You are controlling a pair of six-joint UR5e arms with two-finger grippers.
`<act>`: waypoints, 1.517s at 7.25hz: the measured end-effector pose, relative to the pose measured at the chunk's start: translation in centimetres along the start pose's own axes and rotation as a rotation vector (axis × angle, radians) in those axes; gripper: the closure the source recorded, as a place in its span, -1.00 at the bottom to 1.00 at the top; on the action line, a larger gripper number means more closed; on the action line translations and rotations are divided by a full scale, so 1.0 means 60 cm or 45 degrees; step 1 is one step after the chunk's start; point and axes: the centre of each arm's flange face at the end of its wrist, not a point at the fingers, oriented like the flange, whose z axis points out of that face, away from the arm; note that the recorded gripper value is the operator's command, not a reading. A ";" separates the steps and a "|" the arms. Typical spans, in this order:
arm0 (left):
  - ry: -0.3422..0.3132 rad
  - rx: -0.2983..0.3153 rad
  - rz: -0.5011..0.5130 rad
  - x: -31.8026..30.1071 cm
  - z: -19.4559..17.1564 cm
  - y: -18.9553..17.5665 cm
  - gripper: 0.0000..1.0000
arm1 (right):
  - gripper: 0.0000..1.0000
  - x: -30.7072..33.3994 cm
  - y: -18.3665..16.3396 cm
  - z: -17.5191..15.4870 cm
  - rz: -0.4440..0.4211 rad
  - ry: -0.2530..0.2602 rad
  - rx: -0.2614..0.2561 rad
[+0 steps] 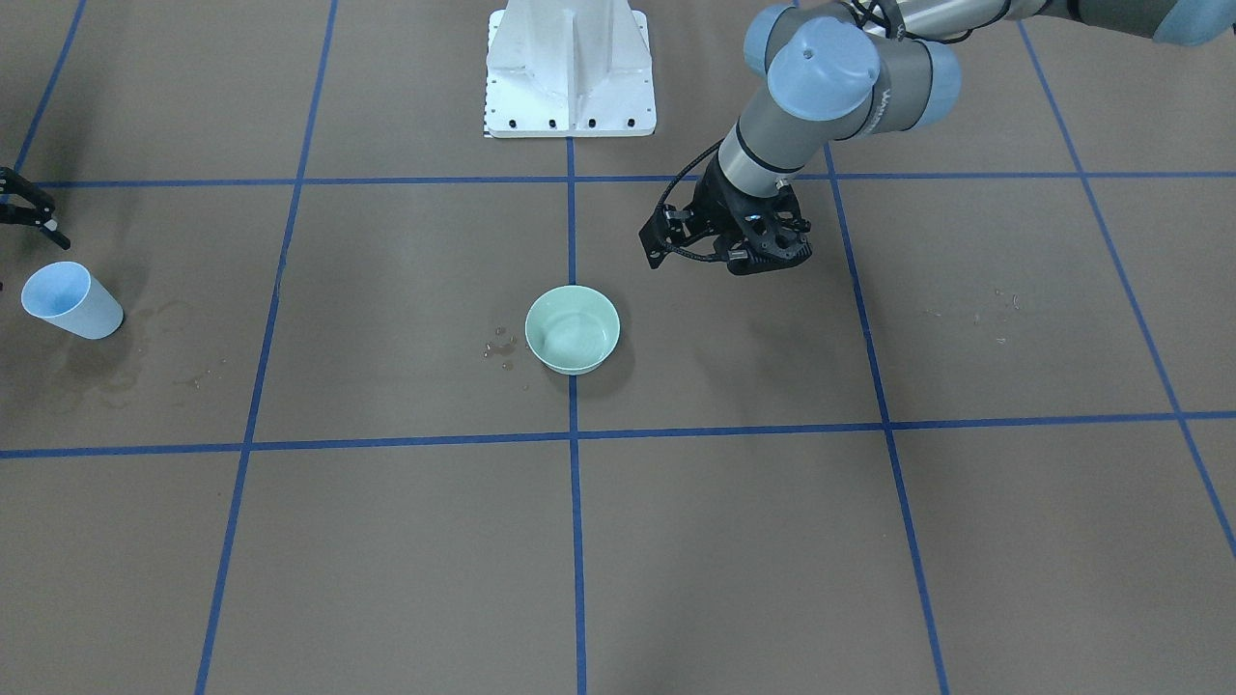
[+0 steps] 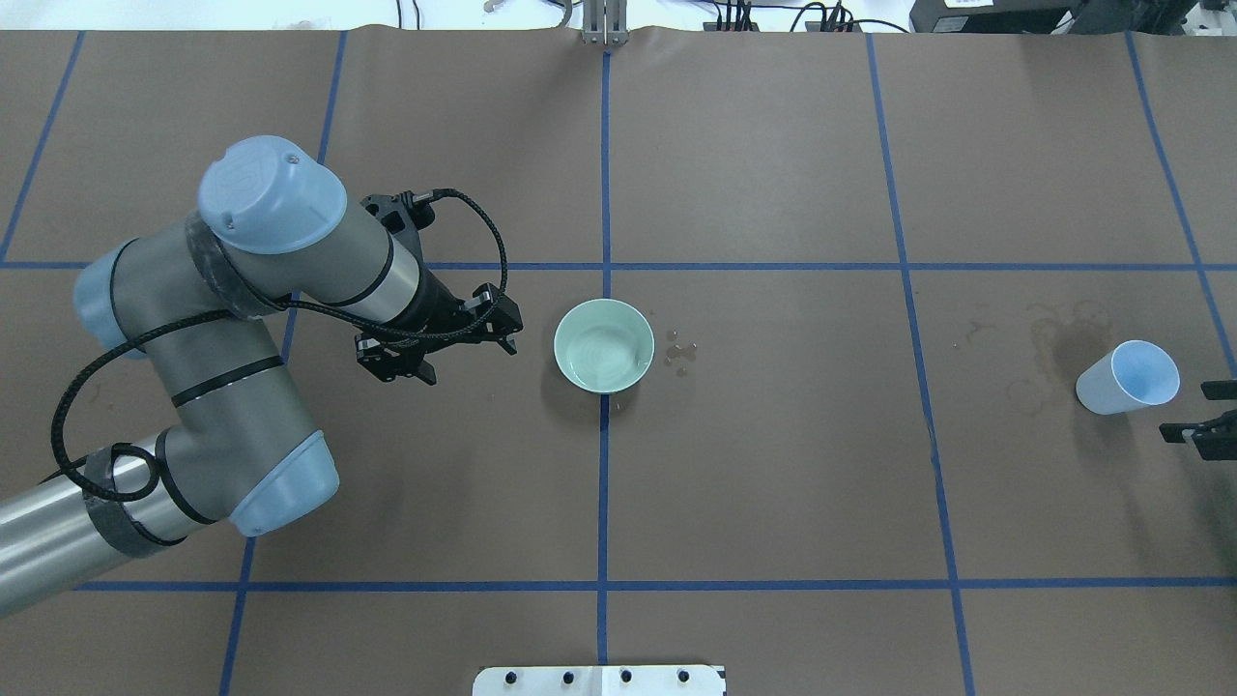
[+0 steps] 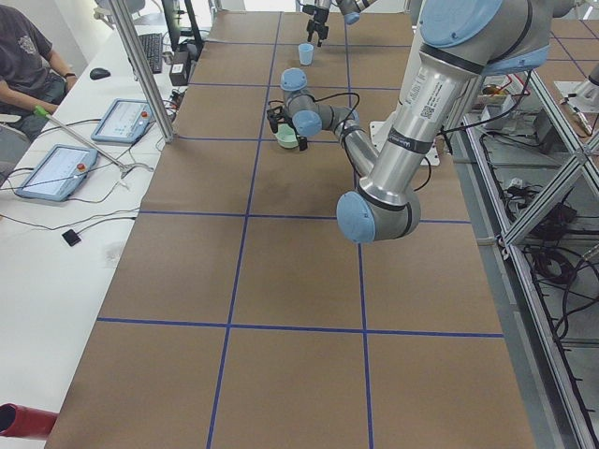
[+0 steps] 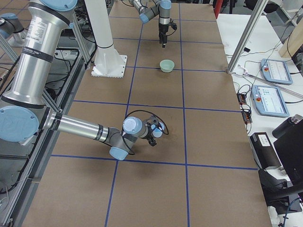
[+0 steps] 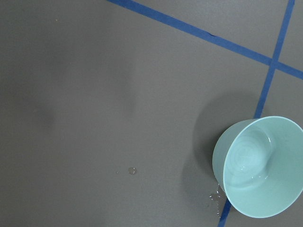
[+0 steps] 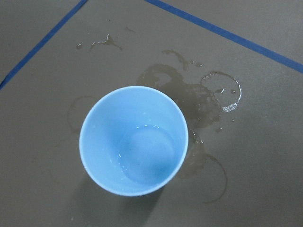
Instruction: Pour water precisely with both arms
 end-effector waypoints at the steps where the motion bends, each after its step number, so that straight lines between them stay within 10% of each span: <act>1: 0.000 0.000 0.000 0.000 0.000 0.000 -0.99 | -1.00 -0.010 0.000 0.012 -0.007 0.013 0.011; 11: 0.006 0.004 0.000 0.002 -0.005 -0.002 -0.99 | -0.99 -0.029 0.019 0.054 -0.065 0.112 0.265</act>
